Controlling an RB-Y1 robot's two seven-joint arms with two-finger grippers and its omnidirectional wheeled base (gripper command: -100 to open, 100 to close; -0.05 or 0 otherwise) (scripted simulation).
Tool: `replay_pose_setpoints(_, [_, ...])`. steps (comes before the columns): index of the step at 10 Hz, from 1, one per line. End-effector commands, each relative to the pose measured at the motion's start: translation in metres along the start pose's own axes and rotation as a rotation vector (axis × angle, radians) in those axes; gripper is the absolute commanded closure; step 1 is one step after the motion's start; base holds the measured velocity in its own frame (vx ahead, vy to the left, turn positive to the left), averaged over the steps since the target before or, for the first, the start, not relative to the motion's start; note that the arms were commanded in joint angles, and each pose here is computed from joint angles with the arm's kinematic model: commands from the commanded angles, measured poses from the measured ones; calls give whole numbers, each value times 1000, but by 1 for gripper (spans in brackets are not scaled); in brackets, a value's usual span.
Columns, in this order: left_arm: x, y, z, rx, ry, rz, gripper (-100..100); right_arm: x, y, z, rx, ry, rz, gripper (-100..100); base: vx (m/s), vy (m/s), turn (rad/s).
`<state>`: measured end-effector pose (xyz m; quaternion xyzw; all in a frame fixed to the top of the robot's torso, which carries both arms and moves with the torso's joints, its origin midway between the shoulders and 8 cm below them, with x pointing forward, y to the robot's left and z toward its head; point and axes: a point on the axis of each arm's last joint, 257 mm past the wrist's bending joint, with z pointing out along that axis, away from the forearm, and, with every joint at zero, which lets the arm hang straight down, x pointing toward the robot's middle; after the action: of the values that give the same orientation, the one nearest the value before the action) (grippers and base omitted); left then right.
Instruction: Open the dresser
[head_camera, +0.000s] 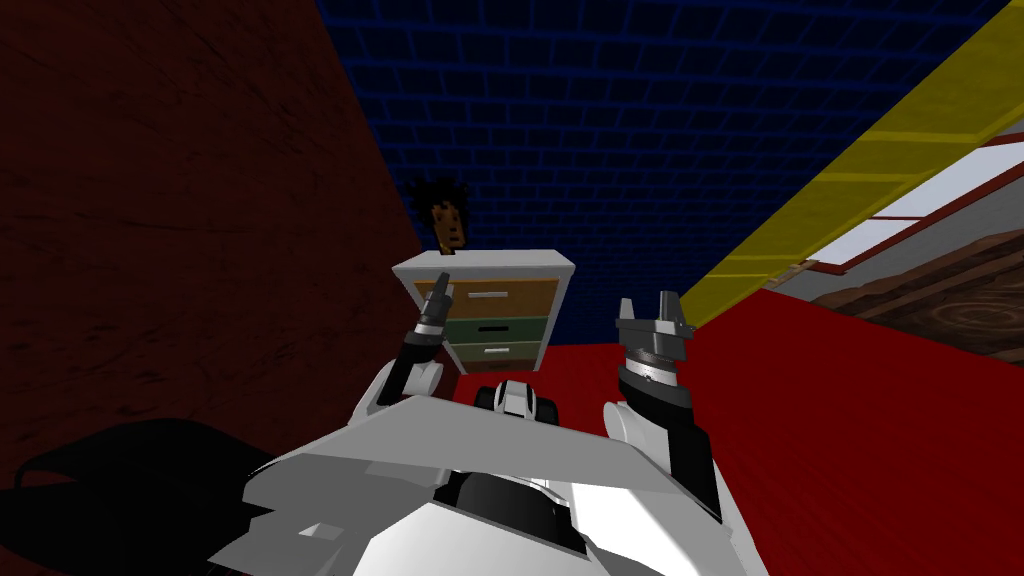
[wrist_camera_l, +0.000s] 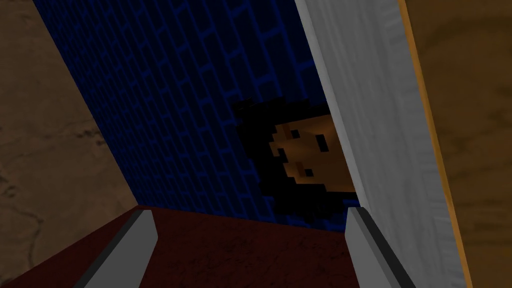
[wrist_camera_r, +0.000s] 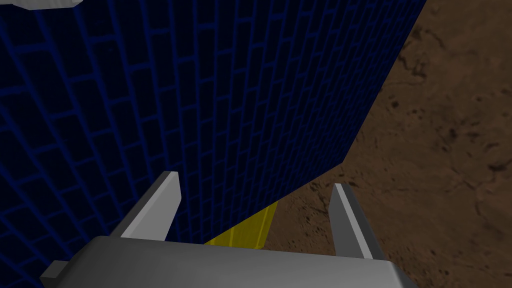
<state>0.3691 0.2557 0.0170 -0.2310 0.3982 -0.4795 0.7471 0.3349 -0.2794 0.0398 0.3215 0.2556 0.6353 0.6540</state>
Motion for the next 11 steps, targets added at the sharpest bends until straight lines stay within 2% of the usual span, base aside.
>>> replay_pose_setpoints(1, [2,17,-1,-57,4,-1,-100,0,0,0,0,0,0,0,7,-25,4])
replay_pose_setpoints(11, [12,76,-10,-258,42,10,-100,0,0,0,0,0,0,0,3,-26,4])
